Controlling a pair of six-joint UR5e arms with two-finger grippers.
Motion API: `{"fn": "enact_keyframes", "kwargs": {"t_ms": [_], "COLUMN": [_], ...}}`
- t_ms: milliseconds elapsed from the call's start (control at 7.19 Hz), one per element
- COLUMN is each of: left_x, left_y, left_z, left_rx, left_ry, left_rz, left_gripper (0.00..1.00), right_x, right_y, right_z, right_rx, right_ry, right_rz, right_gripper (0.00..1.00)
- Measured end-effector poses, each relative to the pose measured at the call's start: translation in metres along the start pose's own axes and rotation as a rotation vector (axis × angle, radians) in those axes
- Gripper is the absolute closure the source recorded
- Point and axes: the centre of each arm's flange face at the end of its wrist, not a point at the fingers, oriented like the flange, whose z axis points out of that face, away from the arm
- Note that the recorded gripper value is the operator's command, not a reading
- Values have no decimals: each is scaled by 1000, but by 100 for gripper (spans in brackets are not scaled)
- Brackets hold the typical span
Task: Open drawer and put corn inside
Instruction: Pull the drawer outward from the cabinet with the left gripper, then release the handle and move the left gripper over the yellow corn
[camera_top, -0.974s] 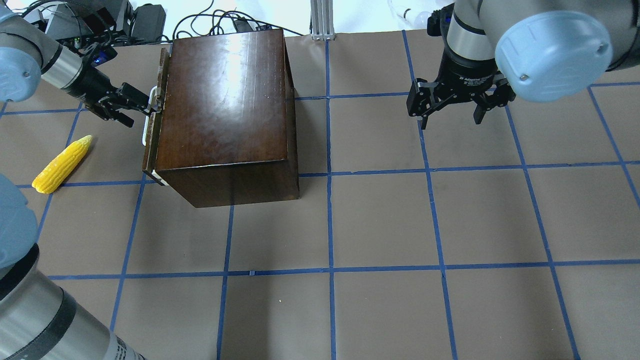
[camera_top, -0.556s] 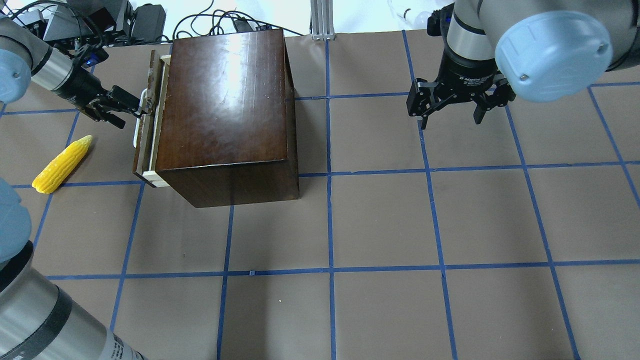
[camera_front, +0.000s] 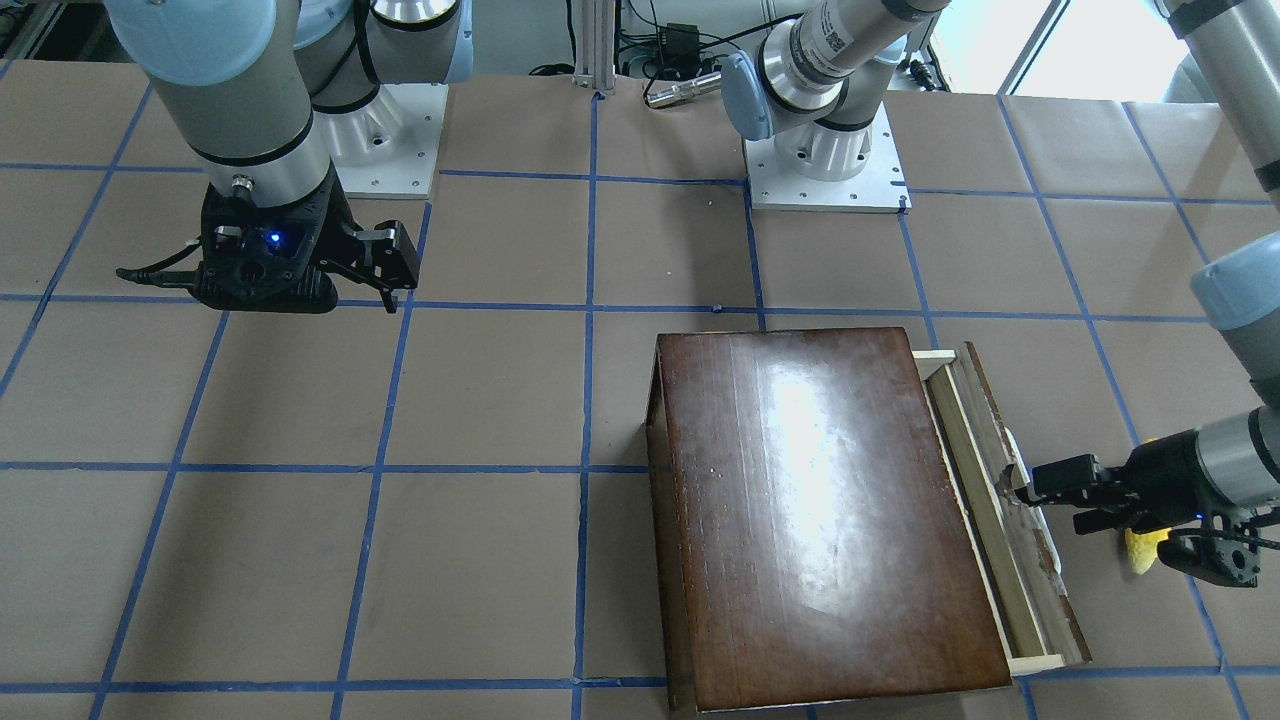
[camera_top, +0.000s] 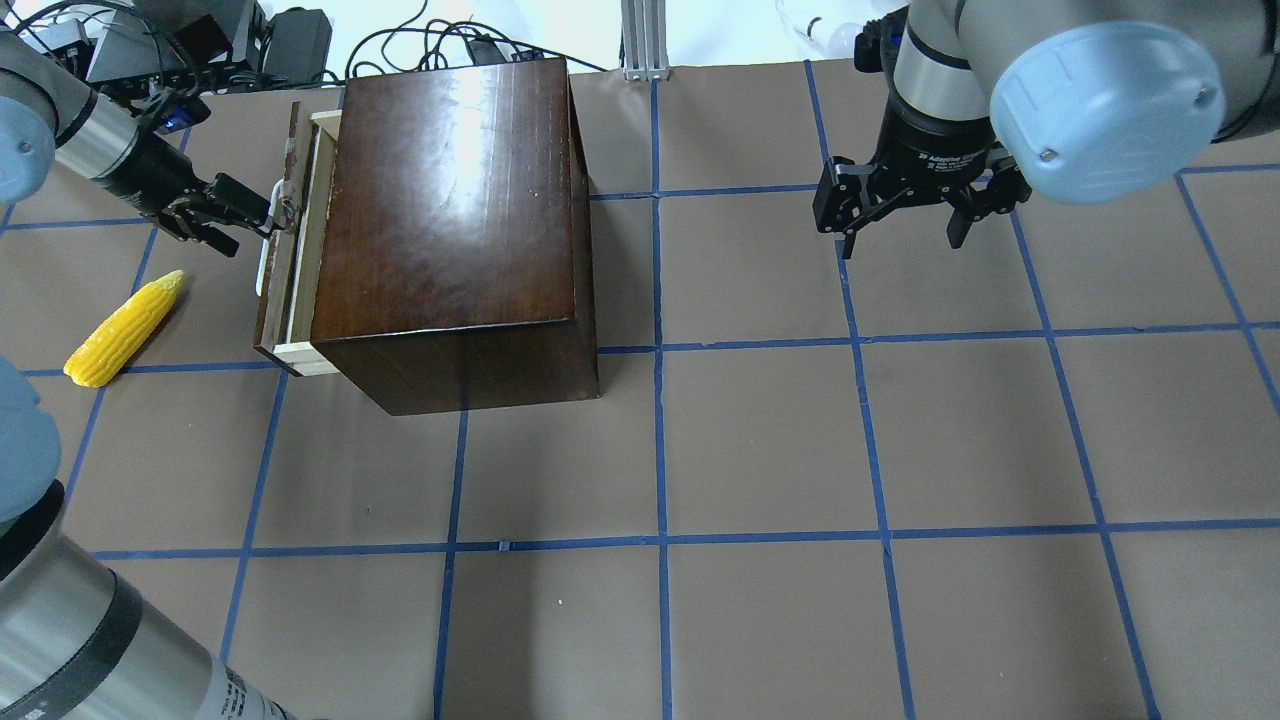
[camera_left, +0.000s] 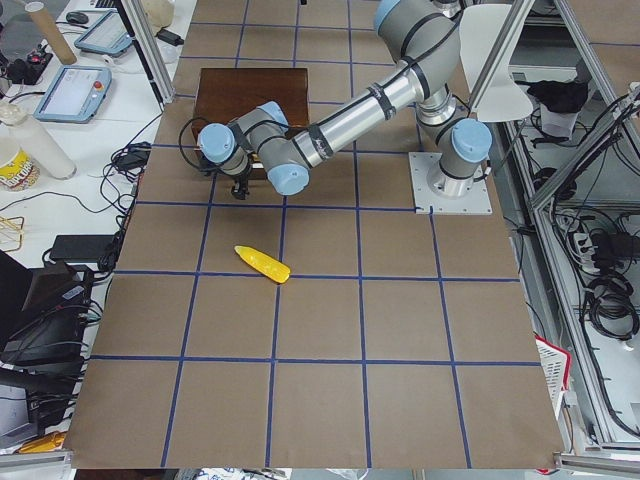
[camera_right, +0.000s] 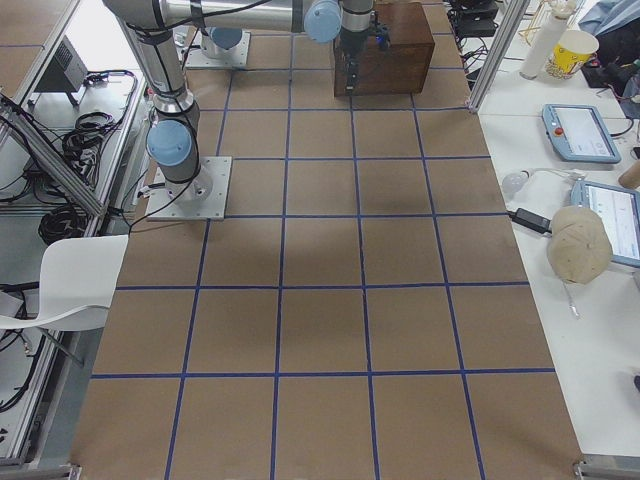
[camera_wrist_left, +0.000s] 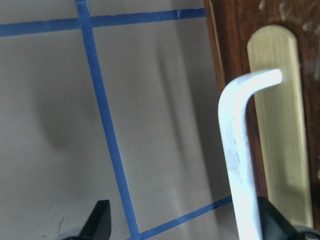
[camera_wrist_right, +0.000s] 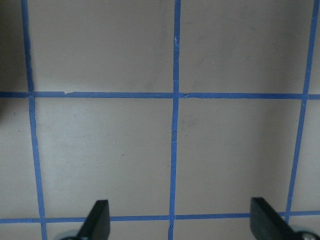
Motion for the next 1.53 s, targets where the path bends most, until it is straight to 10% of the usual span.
{"fn": "enact_keyframes", "kwargs": {"t_ms": [1530], "left_x": [-29], "left_y": [14], "left_z": [-20], "left_rx": [-23], "left_ry": [-33], "left_rz": [59], "left_gripper": [0], "right_x": [0], "right_y": [0], "right_z": [0], "right_rx": [0], "right_ry": [0], "right_rz": [0], "right_gripper": [0]}}
